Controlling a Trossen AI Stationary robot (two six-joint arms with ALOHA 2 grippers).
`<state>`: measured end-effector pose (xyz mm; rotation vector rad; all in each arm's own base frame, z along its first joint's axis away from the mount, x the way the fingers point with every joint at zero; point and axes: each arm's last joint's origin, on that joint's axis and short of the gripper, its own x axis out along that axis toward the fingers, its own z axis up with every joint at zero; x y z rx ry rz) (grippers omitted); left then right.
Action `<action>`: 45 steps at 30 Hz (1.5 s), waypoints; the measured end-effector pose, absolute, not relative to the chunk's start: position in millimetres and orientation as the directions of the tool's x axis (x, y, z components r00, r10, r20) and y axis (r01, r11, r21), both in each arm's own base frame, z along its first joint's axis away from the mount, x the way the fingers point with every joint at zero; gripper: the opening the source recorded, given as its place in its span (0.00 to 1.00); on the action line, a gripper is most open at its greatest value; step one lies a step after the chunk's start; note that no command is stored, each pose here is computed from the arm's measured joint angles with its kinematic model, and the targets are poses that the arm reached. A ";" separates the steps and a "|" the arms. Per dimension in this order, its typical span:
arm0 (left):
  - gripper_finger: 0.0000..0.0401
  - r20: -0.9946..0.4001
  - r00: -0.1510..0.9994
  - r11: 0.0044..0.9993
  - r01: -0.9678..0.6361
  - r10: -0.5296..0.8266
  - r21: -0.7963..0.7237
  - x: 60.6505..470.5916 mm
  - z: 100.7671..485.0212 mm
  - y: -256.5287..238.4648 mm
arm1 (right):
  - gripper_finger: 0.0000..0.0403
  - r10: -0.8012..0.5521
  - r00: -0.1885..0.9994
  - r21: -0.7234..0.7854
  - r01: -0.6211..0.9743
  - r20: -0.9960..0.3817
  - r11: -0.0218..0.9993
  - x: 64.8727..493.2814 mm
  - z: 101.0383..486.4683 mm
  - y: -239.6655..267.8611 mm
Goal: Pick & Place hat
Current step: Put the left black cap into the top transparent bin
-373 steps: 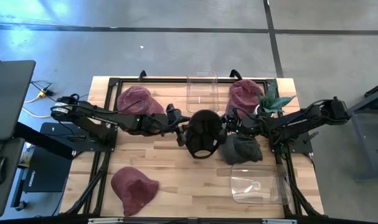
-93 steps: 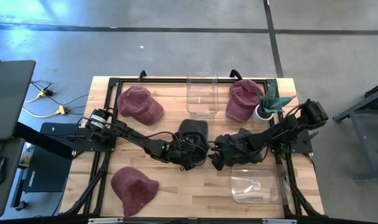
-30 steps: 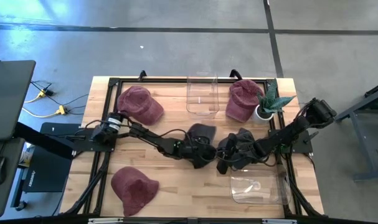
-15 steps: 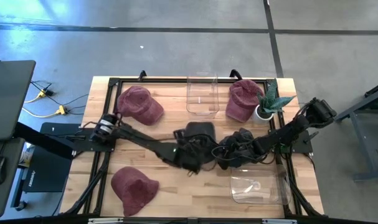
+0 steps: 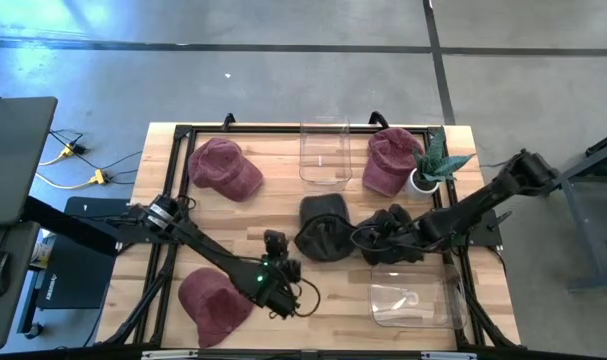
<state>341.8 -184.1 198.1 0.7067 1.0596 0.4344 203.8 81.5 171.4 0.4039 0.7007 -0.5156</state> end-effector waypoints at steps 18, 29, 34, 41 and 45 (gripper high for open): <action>0.41 -0.899 0.311 0.948 -0.169 0.309 0.268 379.0 178.3 -123.0 | 0.41 -0.236 0.781 0.186 0.409 -0.578 0.893 212.5 180.7 101.4; 0.41 -0.742 0.223 0.758 -0.374 0.633 0.534 366.1 170.0 -95.8 | 0.40 -0.193 0.778 0.213 0.386 -0.598 0.898 214.4 177.8 103.7; 0.41 -0.578 0.047 0.540 -0.425 0.815 0.726 343.5 186.8 -63.3 | 0.40 -0.209 0.788 0.217 0.396 -0.579 0.892 215.3 179.1 103.7; 0.41 -0.593 0.161 0.584 -0.494 0.789 0.644 328.8 223.8 -80.7 | 0.36 -0.304 0.710 0.143 0.495 -0.635 0.857 219.7 173.3 77.6; 0.41 -0.693 0.324 0.753 -0.430 0.644 0.498 343.1 219.0 -108.4 | 0.28 -0.369 0.669 0.054 0.521 -0.646 0.852 227.4 172.9 50.7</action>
